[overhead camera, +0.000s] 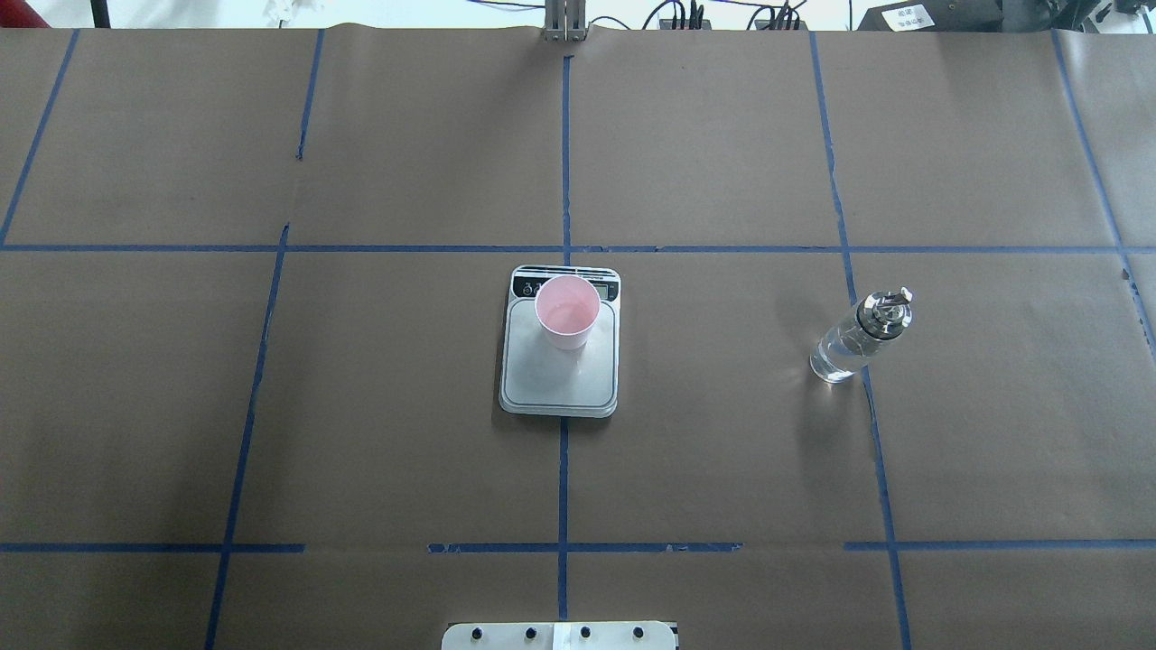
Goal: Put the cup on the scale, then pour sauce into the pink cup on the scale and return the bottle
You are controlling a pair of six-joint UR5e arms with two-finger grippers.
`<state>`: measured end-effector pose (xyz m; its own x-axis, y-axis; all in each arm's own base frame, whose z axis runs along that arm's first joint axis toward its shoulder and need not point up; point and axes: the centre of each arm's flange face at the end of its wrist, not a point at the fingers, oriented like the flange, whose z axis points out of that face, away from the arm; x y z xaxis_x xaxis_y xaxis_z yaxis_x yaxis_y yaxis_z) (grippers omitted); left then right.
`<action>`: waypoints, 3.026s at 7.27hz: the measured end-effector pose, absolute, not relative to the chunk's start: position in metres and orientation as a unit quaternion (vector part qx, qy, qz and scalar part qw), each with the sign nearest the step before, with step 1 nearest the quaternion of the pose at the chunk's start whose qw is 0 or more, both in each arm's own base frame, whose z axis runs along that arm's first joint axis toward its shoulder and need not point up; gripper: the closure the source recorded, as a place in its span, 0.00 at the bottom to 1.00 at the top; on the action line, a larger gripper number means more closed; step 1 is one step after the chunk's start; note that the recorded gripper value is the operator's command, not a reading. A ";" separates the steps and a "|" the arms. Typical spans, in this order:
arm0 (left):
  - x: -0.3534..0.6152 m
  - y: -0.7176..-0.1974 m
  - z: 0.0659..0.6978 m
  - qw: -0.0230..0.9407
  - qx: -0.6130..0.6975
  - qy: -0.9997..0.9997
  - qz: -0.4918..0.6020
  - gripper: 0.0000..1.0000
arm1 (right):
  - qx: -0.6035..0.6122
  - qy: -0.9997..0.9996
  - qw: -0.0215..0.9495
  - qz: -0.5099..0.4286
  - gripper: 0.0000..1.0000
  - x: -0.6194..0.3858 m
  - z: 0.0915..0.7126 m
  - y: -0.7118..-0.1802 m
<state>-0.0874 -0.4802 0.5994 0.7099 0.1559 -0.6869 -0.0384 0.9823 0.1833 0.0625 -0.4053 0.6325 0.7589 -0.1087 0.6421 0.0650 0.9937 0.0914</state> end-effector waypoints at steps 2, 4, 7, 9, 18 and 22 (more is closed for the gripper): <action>-0.086 -0.481 0.603 0.922 0.074 0.377 0.053 0.00 | 0.031 -0.342 0.938 -0.047 0.00 0.063 0.633 -0.404; -0.086 -0.481 0.606 0.922 0.071 0.377 0.052 0.00 | 0.032 -0.342 0.938 -0.048 0.00 0.063 0.633 -0.404; -0.085 -0.476 0.606 0.923 0.071 0.374 0.055 0.00 | 0.032 -0.342 0.938 -0.049 0.00 0.062 0.633 -0.404; -0.085 -0.472 0.609 0.923 0.069 0.375 0.055 0.00 | 0.031 -0.343 0.938 -0.050 0.00 0.062 0.633 -0.405; -0.084 -0.468 0.613 0.922 0.066 0.377 0.054 0.00 | 0.029 -0.344 0.937 -0.052 0.00 0.059 0.634 -0.405; -0.084 -0.468 0.612 0.922 0.067 0.377 0.055 0.00 | 0.039 -0.344 0.936 -0.056 0.00 0.058 0.632 -0.407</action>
<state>-0.0837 -0.4684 0.6125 0.7096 0.1516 -0.6881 -0.0507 0.9850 0.1647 0.0580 -0.4070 0.6324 0.7570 -0.1320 0.6399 0.0781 0.9906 0.1119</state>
